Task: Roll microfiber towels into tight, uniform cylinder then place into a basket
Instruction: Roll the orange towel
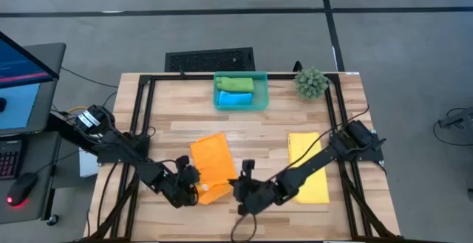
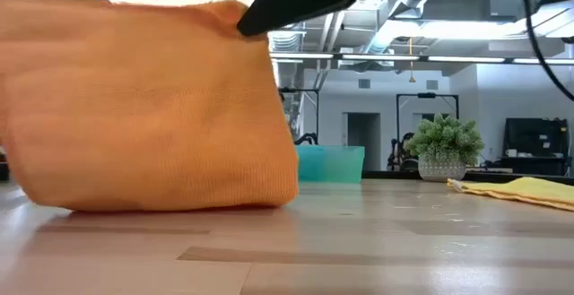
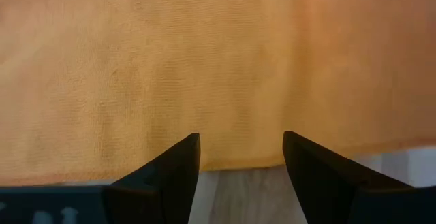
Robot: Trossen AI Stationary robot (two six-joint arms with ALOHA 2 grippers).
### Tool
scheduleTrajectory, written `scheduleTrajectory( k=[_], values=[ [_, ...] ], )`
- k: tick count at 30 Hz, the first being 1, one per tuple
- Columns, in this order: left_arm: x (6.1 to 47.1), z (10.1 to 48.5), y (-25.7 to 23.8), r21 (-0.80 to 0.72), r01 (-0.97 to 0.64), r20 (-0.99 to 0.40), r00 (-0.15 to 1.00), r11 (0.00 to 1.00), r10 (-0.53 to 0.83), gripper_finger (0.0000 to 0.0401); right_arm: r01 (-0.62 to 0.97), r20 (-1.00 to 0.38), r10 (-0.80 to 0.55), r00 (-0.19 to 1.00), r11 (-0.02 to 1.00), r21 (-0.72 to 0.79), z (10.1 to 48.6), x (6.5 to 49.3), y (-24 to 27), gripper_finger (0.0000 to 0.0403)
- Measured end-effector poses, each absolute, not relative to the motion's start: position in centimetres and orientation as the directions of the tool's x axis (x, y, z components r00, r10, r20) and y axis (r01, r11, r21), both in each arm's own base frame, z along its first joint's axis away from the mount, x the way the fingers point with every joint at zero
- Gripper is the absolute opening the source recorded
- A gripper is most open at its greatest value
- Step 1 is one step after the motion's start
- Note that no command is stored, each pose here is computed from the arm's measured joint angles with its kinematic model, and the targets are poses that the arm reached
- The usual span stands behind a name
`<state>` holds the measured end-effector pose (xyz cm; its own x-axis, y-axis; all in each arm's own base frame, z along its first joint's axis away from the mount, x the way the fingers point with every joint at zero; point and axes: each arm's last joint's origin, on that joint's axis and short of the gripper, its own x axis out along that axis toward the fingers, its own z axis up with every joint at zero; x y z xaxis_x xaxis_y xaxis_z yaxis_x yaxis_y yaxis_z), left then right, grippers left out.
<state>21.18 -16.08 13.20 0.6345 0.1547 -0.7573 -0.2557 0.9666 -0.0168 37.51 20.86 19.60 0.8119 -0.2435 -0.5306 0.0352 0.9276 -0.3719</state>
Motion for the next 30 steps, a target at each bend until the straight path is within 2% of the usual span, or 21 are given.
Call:
scheduleTrajectory(
  k=[6, 11, 15, 23, 26, 28, 30],
  values=[
    [20.8, 15.6, -17.3, 0.066, -0.309, -0.801, 0.55, 0.949, 0.235, 0.0204, 0.091, -0.531, -0.298, 0.793, 0.92, -0.381, 19.6, 38.9, 18.2, 0.0003],
    [19.5, 18.1, -18.5, 0.168, -0.358, -0.784, 0.517, 0.919, 0.344, 0.0204, 0.14, -0.519, -0.34, 0.784, 0.912, -0.386, 19.8, 40.1, 15.8, 0.0003],
    [18.4, 19.6, -19.0, 0.19, -0.405, -0.784, 0.486, 0.894, 0.387, 0.0204, 0.192, -0.524, -0.379, 0.763, 0.906, -0.377, 19.8, 41.1, 13.0, 0.0004],
    [17.5, 20.2, -19.5, 0.179, -0.461, -0.741, 0.518, 0.869, 0.428, 0.0204, 0.174, -0.602, -0.305, 0.738, 0.948, -0.268, 18.8, 42.9, 7.5, 0.0004],
    [17.5, 20.2, -19.4, 0.185, -0.465, -0.725, 0.53, 0.866, 0.439, 0.0204, 0.145, -0.614, -0.25, 0.749, 0.965, -0.217, 17.8, 43.7, 6.7, 0.0005],
    [17.7, 20.3, -19.3, 0.192, -0.472, -0.709, 0.539, 0.86, 0.455, 0.0204, 0.139, -0.643, -0.255, 0.722, 0.964, -0.226, 17.0, 43.5, 6.6, 0.0005],
    [17.8, 20.3, -19.1, 0.195, -0.478, -0.701, 0.543, 0.857, 0.462, 0.0204, 0.149, -0.616, -0.25, 0.747, 0.966, -0.212, 16.5, 44.1, 6.7, 0.0005]
  ],
)
